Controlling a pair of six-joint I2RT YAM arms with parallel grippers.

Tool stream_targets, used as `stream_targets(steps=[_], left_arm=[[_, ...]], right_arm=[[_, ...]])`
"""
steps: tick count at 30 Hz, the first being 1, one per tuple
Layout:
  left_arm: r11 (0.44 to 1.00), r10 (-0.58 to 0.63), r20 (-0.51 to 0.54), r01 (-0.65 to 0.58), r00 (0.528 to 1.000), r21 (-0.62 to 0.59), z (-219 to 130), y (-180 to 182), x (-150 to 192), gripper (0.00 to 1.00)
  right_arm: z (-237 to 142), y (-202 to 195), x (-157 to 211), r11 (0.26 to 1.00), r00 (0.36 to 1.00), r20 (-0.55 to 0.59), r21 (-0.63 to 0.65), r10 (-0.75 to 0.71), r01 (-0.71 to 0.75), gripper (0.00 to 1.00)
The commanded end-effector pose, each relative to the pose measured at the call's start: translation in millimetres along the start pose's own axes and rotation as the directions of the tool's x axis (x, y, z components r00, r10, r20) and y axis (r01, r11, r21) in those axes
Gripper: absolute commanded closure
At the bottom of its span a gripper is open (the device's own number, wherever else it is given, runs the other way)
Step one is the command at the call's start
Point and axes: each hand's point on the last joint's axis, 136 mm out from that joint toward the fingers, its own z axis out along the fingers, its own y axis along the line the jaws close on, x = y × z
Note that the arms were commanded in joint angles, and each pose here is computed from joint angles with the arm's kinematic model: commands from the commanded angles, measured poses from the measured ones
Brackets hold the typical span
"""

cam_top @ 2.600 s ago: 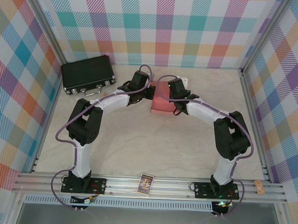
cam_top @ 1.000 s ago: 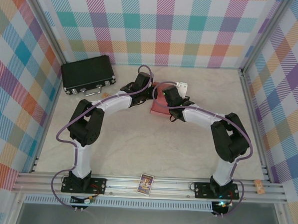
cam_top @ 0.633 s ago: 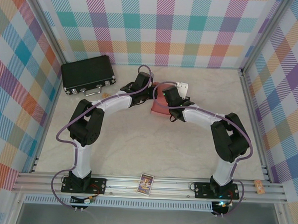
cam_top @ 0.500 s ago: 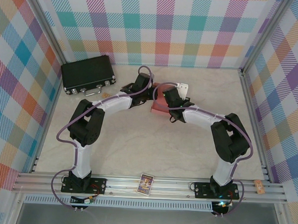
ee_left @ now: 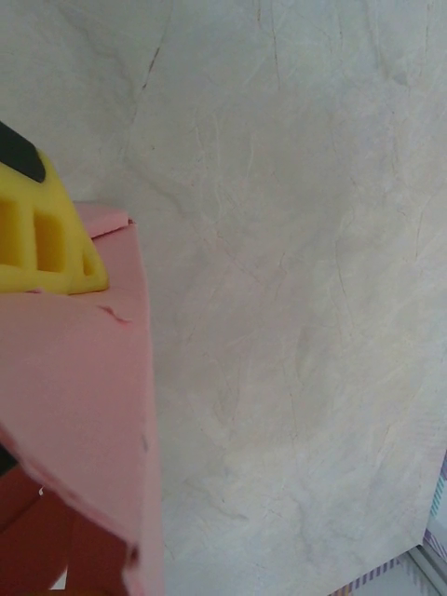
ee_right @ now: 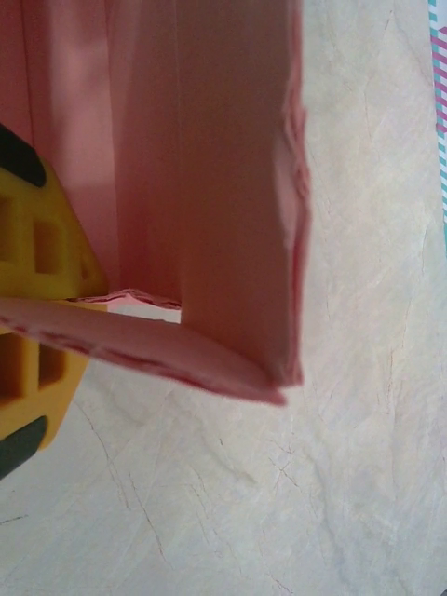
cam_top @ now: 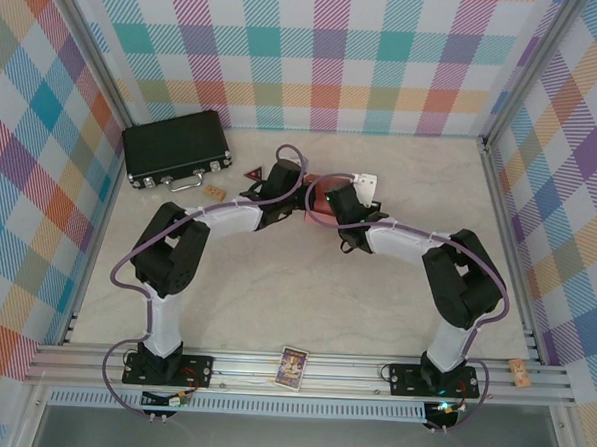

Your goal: Fold the paper box

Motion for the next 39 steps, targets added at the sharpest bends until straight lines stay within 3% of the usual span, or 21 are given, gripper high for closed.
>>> stream_targets(steps=[1, 11, 25, 39], left_arm=[[0.994, 0.041, 0.043, -0.045, 0.998, 0.102, -16, -34, -7, 0.97], [0.983, 0.105, 0.111, -0.120, 0.988, 0.139, -26, -38, 2, 0.97], [0.960, 0.202, 0.353, -0.257, 0.914, 0.116, -39, -41, -9, 1.00], [0.955, 0.216, 0.358, -0.272, 0.908, 0.115, -28, -38, 15, 1.00]], right_arm=[[-11, 9, -6, 0.999, 0.999, 0.026, -0.040, 0.023, -0.022, 0.99], [-20, 14, -8, 0.999, 0.997, 0.076, -0.050, -0.001, 0.005, 0.96], [-25, 41, -18, 0.986, 0.961, 0.277, -0.154, -0.020, 0.064, 1.00], [-20, 47, 12, 0.984, 0.964, 0.261, -0.155, -0.043, 0.086, 1.00]])
